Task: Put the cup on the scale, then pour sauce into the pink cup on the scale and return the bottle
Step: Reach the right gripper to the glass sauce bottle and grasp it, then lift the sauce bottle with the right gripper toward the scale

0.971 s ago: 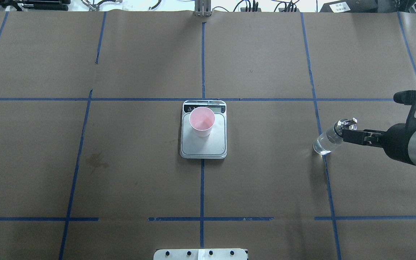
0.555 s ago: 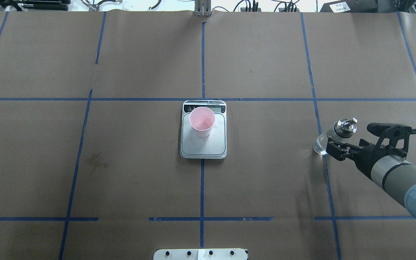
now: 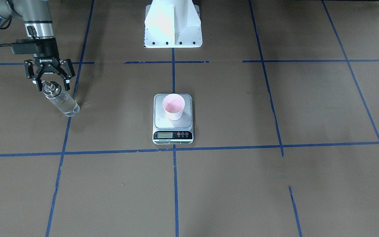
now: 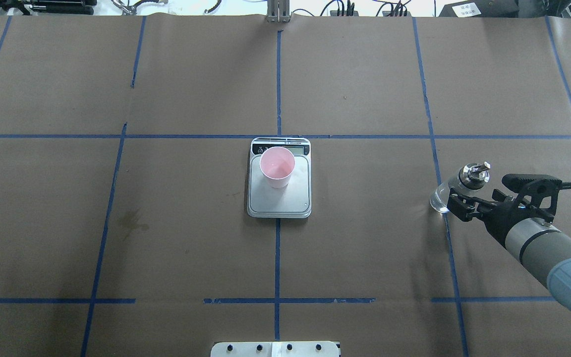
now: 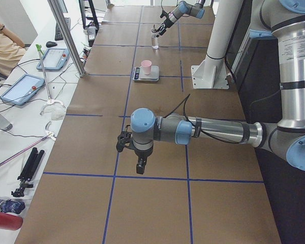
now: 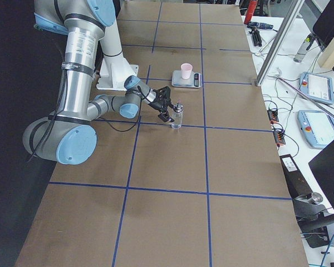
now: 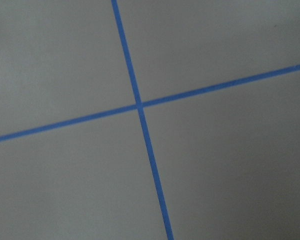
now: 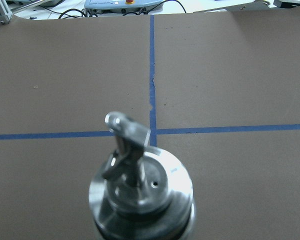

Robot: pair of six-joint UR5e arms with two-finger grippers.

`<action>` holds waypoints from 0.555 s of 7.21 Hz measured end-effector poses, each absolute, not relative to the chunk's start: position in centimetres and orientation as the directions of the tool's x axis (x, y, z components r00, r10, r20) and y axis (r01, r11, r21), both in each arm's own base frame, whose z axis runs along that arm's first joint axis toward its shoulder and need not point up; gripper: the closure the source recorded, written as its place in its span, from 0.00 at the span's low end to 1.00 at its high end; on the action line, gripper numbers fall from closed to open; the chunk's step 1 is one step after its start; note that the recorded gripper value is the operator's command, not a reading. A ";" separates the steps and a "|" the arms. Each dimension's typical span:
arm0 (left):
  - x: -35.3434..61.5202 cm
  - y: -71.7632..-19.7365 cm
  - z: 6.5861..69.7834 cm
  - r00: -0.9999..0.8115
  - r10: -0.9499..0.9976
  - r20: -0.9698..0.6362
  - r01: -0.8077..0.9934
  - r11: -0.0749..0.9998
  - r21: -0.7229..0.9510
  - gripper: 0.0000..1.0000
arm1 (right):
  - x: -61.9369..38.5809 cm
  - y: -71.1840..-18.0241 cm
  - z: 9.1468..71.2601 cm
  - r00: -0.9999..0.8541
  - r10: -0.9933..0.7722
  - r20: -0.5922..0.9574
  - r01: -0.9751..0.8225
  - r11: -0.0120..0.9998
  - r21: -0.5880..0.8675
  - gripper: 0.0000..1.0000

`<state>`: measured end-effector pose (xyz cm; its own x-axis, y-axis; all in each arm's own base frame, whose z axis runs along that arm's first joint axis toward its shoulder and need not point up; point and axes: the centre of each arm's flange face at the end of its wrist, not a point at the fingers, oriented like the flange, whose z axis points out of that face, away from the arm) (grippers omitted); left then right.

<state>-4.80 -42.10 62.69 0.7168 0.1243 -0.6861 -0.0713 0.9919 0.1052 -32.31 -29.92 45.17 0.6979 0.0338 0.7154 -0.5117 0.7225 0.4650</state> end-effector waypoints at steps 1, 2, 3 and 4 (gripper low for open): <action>-5.9 -41.4 63.8 0.712 0.088 -0.697 -0.044 0.996 0.080 0.00 | -32.5 -30.0 44.9 0.697 0.031 0.717 -0.516 0.716 0.471 0.00; -6.5 -41.3 64.0 0.711 0.072 -0.699 -0.027 0.997 0.075 0.00 | -33.1 -30.4 44.7 0.697 0.028 0.716 -0.525 0.700 0.484 0.00; -6.7 -41.5 63.8 0.711 0.069 -0.700 -0.019 0.997 0.078 0.00 | -34.1 -31.0 44.9 0.702 0.031 0.711 -0.536 0.680 0.500 0.00; -6.8 -41.6 63.7 0.710 0.068 -0.701 -0.017 0.997 0.080 0.00 | -35.0 -31.4 45.2 0.706 0.033 0.708 -0.542 0.669 0.509 0.00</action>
<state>-6.80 -41.56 63.69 0.7099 0.0684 -0.7009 -0.0167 0.9966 0.0804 -35.04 -31.45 45.19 0.7055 0.0332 0.7079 -0.5420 0.6689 0.5088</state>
